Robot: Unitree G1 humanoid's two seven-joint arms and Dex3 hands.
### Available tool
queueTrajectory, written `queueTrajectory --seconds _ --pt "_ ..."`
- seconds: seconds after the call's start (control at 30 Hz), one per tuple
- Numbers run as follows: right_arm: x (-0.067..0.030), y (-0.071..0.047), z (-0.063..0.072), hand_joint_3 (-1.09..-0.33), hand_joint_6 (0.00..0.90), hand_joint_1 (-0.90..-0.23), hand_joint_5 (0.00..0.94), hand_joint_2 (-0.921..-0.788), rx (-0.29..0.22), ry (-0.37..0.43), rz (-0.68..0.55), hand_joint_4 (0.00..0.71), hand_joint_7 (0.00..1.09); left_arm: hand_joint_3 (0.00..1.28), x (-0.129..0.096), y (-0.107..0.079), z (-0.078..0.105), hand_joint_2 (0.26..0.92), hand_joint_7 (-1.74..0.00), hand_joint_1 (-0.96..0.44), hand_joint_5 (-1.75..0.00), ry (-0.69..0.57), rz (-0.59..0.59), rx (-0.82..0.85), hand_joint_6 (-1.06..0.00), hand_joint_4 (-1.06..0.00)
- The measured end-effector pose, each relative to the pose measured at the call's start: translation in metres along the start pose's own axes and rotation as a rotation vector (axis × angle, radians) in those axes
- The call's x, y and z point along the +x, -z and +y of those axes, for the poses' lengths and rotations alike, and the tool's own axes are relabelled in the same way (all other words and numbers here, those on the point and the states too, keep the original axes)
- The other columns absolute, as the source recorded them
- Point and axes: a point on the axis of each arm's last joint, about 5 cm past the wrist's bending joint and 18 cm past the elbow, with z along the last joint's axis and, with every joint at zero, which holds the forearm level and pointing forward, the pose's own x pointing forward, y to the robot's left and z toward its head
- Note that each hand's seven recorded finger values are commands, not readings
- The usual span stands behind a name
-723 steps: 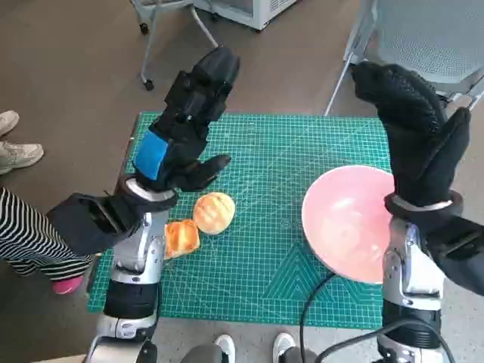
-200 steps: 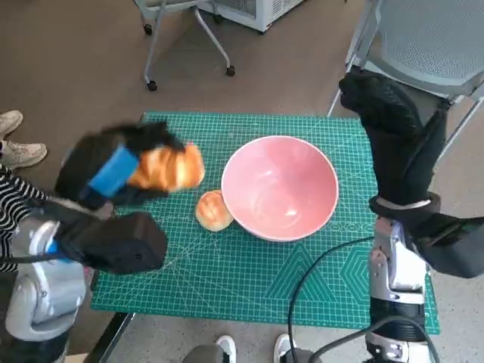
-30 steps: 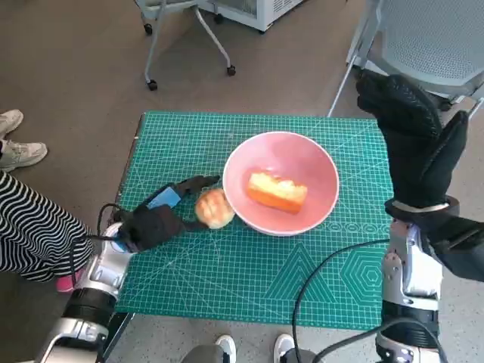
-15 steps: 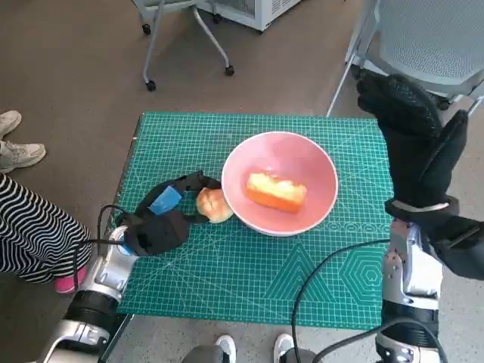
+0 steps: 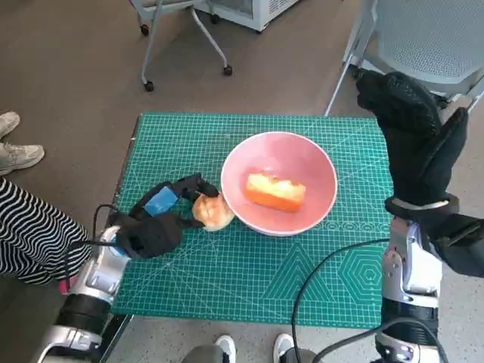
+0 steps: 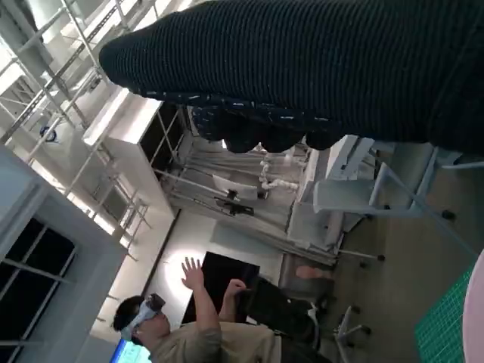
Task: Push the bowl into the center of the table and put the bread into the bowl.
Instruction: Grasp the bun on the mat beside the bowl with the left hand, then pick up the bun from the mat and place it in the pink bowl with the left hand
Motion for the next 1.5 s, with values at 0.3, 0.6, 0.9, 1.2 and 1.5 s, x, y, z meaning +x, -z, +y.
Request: queueTrajectory --seconds 0.3,0.6,0.9,1.2,1.5 --pt "0.0003 0.0 0.0 -0.627 0.052 -0.667 0.002 -0.921 -0.001 0.0 -0.006 0.188 0.57 0.01 -0.011 -0.004 0.011 0.909 -1.11 0.0 -1.02 -0.028 0.016 0.034 -0.68 -0.82" --pt "0.0004 0.001 0.001 -0.628 0.054 -0.662 0.002 -0.921 0.0 0.001 -0.005 0.187 0.57 0.02 -0.027 -0.021 0.034 0.913 -1.14 0.0 -1.04 -0.11 -0.024 0.088 -0.66 -0.8" --pt "0.0005 0.002 0.001 -0.629 0.056 -0.659 0.001 -0.921 0.004 0.002 -0.003 0.187 0.57 0.01 -0.043 -0.055 0.056 0.882 -1.08 0.0 -0.92 -0.24 -0.173 0.146 -0.73 -0.9" --pt "0.0012 0.002 0.002 -0.627 0.057 -0.663 0.001 -0.921 0.008 0.003 -0.006 0.187 0.56 0.0 -0.046 -0.084 0.067 0.872 -1.06 0.0 -0.88 -0.315 -0.31 0.175 -0.75 -0.93" --pt "0.0011 0.003 0.002 -0.624 0.057 -0.661 0.001 -0.921 0.009 0.004 -0.007 0.187 0.56 0.0 -0.038 -0.103 0.073 0.866 -1.02 0.0 -0.88 -0.351 -0.411 0.182 -0.76 -0.95"
